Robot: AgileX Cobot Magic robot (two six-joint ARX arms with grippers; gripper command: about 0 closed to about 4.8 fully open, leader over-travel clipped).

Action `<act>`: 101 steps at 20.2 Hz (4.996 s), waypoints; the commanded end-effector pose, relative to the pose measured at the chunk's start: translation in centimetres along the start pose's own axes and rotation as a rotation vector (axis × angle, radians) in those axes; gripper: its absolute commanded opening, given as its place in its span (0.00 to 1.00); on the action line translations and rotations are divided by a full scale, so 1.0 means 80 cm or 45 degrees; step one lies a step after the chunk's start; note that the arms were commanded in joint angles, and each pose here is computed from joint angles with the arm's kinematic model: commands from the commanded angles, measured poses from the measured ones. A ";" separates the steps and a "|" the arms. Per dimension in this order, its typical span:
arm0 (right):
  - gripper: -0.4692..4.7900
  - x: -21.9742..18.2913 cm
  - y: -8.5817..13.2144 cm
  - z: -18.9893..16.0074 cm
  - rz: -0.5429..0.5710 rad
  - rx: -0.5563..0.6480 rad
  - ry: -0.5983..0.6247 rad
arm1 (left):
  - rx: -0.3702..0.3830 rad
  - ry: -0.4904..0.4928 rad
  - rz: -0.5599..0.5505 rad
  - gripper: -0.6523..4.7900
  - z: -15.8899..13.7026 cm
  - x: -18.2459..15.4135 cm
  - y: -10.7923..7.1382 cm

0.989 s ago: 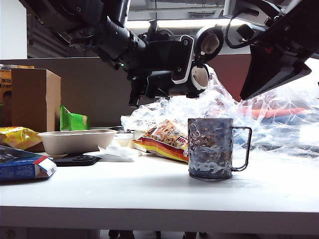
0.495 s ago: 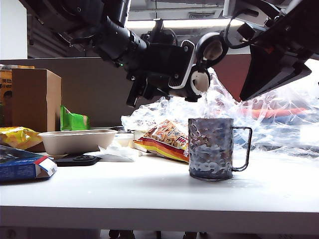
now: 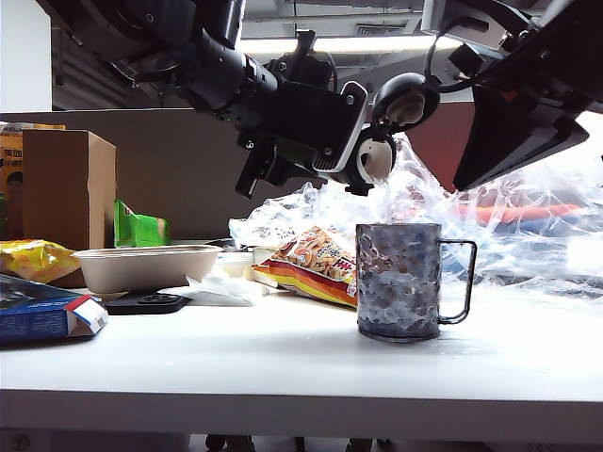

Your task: Pick up the black thermos, pour some water into the cup, then place the black thermos back on the table.

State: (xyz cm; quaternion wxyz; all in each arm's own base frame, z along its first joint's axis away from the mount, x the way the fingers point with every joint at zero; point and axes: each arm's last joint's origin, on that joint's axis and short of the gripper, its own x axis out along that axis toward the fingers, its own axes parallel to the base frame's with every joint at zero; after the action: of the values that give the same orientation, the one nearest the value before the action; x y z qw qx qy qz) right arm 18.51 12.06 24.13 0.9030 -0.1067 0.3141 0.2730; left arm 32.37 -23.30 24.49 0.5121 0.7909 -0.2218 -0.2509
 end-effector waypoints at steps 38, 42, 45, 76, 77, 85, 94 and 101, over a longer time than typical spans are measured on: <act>0.08 -0.099 -0.001 0.022 -0.016 -0.003 -0.490 | -2.212 0.174 -0.066 0.11 -0.009 -0.024 0.016; 0.08 -0.101 -0.001 0.027 -0.011 0.005 -0.551 | -2.299 0.052 -0.069 0.11 -0.019 -0.056 0.048; 0.08 -0.102 -0.001 0.031 -0.002 0.043 -0.620 | -2.287 0.030 -0.019 0.11 -0.022 -0.083 0.054; 0.08 0.005 0.043 0.026 0.360 0.016 -0.519 | -2.387 0.009 0.162 0.76 0.013 -0.115 -0.112; 0.08 0.005 0.043 0.026 0.360 0.016 -0.519 | -2.388 0.008 0.160 0.77 0.013 -0.115 -0.112; 0.08 0.005 0.043 0.027 0.360 0.016 -0.523 | -2.444 -0.058 0.124 1.00 0.015 -0.116 -0.110; 0.08 -0.005 0.042 0.022 0.354 0.017 -0.477 | -2.664 -0.080 -0.077 1.00 0.025 -0.125 -0.123; 0.08 -0.011 0.041 0.019 0.349 0.019 -0.449 | -2.663 -0.077 -0.064 1.00 0.032 -0.166 -0.127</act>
State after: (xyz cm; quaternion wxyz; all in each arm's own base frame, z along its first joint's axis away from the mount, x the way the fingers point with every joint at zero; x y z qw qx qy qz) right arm 16.94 14.97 25.46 0.8987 -0.0101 0.1694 0.4045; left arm 21.80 -13.39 15.95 0.9289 -0.0430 0.1237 -0.3463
